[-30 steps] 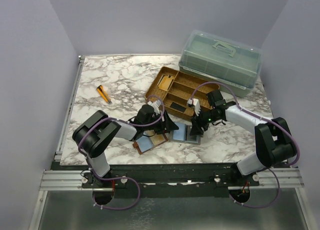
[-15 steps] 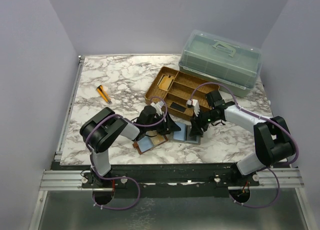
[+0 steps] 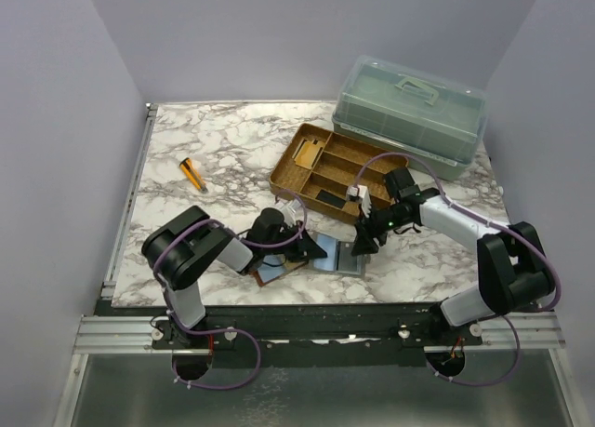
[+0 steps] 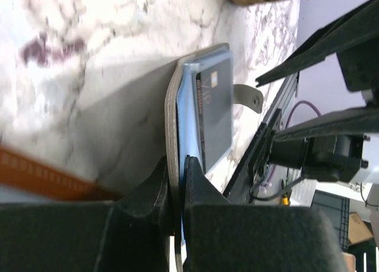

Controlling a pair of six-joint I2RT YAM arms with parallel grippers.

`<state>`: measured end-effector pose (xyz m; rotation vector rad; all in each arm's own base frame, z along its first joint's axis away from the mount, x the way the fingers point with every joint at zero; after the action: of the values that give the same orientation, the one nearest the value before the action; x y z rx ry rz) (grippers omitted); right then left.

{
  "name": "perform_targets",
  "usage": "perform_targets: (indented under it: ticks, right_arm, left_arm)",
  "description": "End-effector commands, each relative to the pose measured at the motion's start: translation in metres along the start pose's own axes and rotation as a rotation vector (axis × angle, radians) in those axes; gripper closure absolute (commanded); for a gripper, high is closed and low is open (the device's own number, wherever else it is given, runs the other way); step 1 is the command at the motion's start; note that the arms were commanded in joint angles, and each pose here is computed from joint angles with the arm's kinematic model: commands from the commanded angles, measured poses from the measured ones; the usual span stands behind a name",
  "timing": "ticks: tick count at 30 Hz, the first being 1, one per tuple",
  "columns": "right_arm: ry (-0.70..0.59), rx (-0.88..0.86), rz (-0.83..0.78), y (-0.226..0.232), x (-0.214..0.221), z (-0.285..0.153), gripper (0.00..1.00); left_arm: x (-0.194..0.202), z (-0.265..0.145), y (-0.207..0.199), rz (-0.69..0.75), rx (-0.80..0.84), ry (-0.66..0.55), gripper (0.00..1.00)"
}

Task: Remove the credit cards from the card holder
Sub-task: Remove the credit card from the card holder.

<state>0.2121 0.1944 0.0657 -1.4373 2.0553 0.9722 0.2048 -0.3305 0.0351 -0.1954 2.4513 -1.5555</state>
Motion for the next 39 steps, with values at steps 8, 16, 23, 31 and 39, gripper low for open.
perform_targets:
  ticks: [8, 16, 23, 31, 39]
  right_arm:
    - [-0.199, -0.183, -0.124, 0.043, -0.071, -0.033, 0.43]
    - [-0.268, -0.211, 0.106, 0.03, -0.078, -0.029, 0.43]
    - [-0.289, -0.293, 0.237, 0.031, -0.073, -0.016, 0.44]
    - [-0.305, -0.321, 0.322, 0.025, -0.078, -0.011, 0.41]
    - [-0.33, -0.385, 0.343, 0.031, -0.086, -0.015, 0.39]
  left_arm:
    - [0.01, -0.054, -0.017, 0.277, 0.013, -0.154, 1.0]
    - [0.0, -0.085, -0.032, 0.312, 0.048, -0.315, 1.0]
    - [0.003, -0.094, -0.059, 0.318, 0.135, -0.334, 1.0]
    - [0.01, -0.106, -0.091, 0.398, 0.256, -0.322, 1.0]
    - [0.021, -0.115, -0.117, 0.456, 0.383, -0.291, 1.0]
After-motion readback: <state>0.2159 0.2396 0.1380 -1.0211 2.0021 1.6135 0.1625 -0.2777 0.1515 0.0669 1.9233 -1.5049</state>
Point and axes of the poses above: each gripper's point midway between its finger pads, its own z axis out along the fingers, its own y axis along the line the jaws close on, x = y × z, the point moved 1 cm from there along -z, back along the fingers, and after that the axes turned 9 degrees about -z, right-handed, at the moved point
